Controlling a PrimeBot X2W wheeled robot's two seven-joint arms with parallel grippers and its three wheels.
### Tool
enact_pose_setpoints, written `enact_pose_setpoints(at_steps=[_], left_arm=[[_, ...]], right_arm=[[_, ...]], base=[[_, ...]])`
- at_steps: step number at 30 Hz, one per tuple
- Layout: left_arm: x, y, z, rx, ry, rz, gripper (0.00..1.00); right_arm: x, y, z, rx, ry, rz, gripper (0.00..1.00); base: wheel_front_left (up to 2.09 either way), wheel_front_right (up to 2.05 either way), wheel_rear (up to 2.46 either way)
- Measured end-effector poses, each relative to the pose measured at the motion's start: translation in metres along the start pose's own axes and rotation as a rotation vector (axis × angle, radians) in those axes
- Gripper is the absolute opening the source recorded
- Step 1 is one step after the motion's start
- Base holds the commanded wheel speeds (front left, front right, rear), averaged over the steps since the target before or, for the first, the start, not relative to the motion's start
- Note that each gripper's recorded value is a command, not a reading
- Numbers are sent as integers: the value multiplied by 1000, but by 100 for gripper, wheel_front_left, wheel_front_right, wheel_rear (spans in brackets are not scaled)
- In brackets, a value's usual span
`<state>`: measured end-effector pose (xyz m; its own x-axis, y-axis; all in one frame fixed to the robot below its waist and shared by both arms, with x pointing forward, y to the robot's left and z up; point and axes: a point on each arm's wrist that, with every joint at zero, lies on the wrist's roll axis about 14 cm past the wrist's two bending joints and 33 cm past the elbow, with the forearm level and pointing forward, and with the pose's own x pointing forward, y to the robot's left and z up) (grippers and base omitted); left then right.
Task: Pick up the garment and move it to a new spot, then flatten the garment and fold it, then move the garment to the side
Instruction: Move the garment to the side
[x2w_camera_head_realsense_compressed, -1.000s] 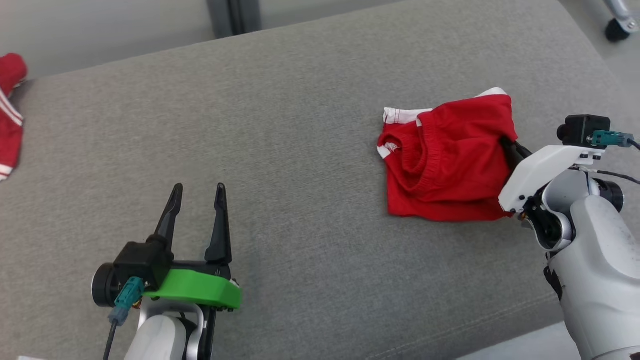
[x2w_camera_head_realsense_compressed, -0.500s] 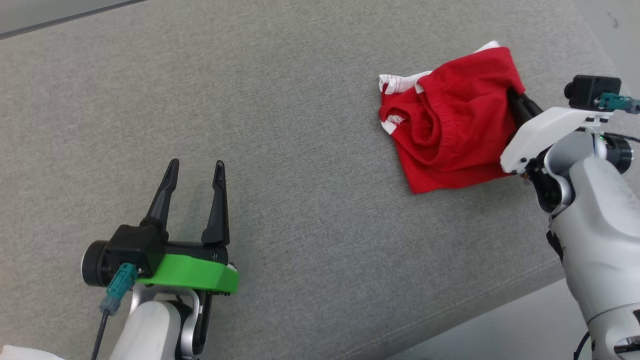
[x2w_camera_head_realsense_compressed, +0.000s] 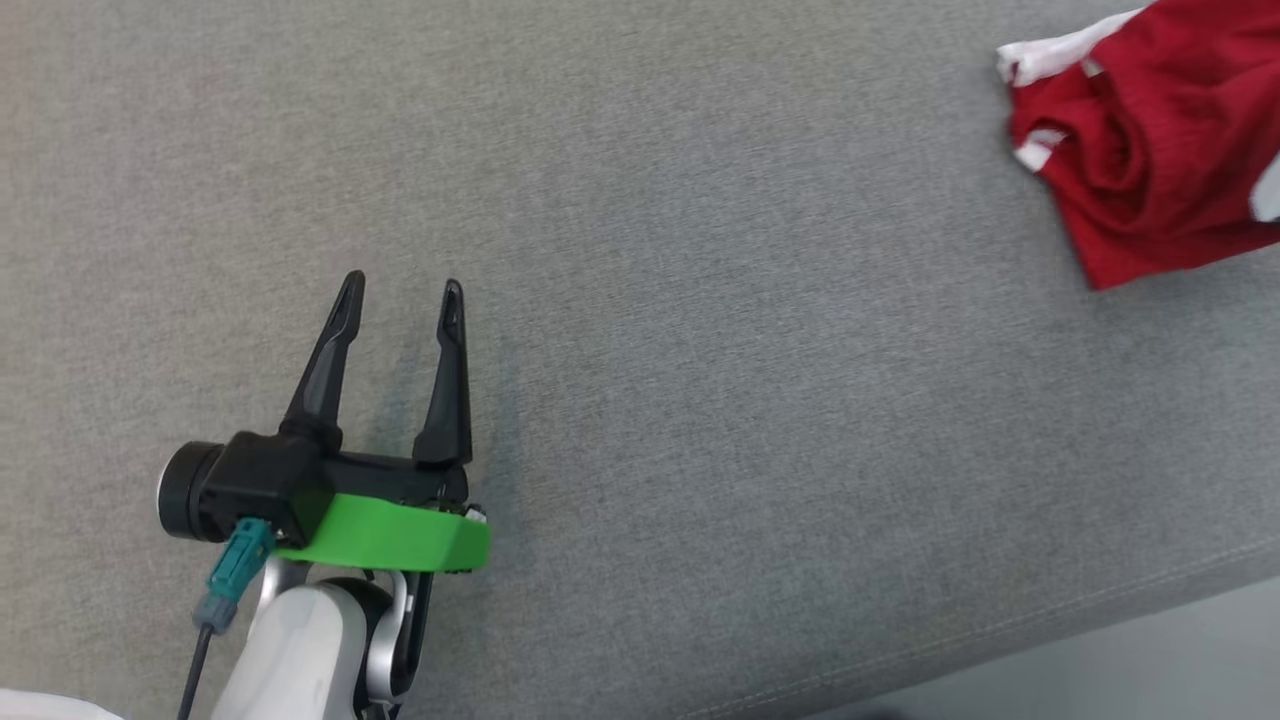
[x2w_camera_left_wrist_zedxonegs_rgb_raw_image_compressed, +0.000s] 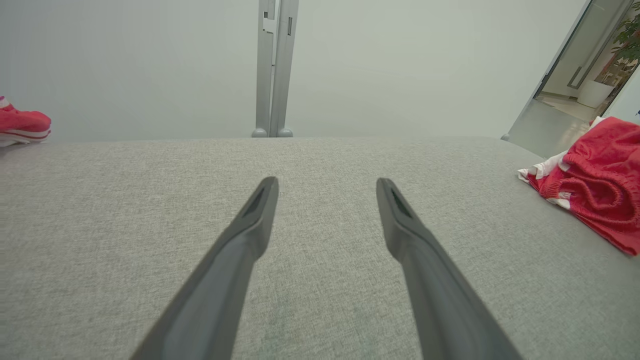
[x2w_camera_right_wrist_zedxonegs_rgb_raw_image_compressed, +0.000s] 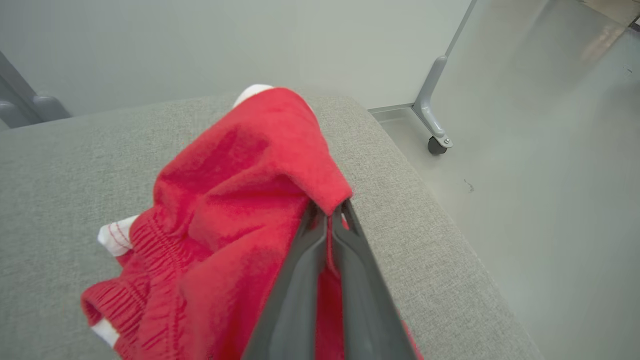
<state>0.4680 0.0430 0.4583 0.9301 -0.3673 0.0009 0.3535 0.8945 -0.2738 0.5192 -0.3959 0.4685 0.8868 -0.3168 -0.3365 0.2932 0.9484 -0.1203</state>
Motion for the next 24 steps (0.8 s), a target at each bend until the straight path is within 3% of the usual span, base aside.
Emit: enact_pose_setpoints(at_steps=[7, 8, 9, 17, 24], left_arm=[[-4, 6, 0, 5, 4, 14, 100], [-5, 7, 0, 6, 5, 16, 100], [-5, 8, -1, 6, 6, 18, 100], [-10, 7, 3, 19, 3, 24, 100], [-16, 14, 14, 21, -31, 64, 100]], right_arm=[[16, -14, 0, -72, 4, -45, 2], [18, -16, 0, -81, 1, -53, 28], [19, -17, -2, -83, 0, -59, 100], [19, -1, 1, -86, -57, -43, 100], [11, 59, 23, -122, -161, 92, 100]], base=[[0, 0, 0], [0, 0, 0], [0, 0, 0], [0, 0, 0], [0, 0, 0]])
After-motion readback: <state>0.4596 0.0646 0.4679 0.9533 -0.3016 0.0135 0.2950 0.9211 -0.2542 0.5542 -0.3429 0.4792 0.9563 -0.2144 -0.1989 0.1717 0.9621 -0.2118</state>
